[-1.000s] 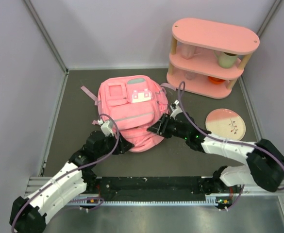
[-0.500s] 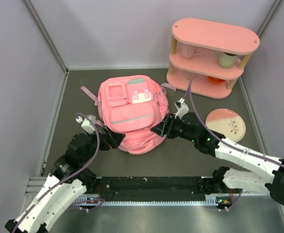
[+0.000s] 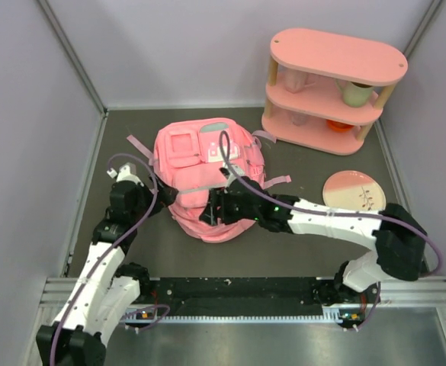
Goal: Pack the student bag
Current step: Zip the student bag at the center of the board.
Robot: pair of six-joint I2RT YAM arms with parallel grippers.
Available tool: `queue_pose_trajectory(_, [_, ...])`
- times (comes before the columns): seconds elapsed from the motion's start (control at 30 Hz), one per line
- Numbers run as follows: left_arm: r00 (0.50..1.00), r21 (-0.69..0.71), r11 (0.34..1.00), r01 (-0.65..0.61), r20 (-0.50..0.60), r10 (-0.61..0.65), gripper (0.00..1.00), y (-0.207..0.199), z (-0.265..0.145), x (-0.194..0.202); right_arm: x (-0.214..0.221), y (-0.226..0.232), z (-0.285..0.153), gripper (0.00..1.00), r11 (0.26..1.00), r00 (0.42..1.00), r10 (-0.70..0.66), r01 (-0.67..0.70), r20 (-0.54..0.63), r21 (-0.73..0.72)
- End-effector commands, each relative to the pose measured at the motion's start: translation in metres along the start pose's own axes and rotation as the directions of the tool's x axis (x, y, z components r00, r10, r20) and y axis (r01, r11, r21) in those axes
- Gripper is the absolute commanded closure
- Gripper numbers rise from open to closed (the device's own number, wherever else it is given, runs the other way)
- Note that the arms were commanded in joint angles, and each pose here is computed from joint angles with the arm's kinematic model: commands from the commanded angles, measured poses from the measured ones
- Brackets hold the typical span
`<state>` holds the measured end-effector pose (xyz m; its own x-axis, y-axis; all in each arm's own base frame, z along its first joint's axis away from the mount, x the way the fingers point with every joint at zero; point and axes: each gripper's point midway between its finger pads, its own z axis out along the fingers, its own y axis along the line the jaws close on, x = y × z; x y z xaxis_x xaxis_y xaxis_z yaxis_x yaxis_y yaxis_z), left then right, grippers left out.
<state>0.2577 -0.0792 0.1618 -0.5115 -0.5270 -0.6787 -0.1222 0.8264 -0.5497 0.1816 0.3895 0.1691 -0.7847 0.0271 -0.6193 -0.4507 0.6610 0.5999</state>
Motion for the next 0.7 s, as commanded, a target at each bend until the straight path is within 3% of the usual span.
queue_pose_trajectory(0.0, [0.999, 0.208, 0.978, 0.02, -0.035, -0.013, 0.01, -0.027, 0.013, 0.006, -0.013, 0.021, 0.029, 0.39, 0.994, 0.994, -0.104, 0.104, 0.044, -0.011])
queue_pose_trajectory(0.33, [0.998, 0.24, 0.969, 0.054, -0.038, -0.046, 0.03, -0.029, 0.041, 0.005, -0.015, 0.035, 0.069, 0.45, 0.975, 0.976, -0.217, 0.215, 0.03, 0.063])
queue_pose_trajectory(0.47, [0.998, 0.214, 0.975, 0.064, -0.042, -0.056, 0.1, -0.021, 0.047, 0.008, -0.008, 0.03, 0.079, 0.5, 0.97, 0.976, -0.219, 0.217, 0.008, 0.105])
queue_pose_trajectory(0.67, [0.995, 0.201, 0.975, 0.094, -0.048, -0.086, 0.34, -0.017, 0.053, 0.011, -0.003, 0.018, 0.083, 0.58, 0.945, 0.966, -0.259, 0.251, 0.014, 0.209])
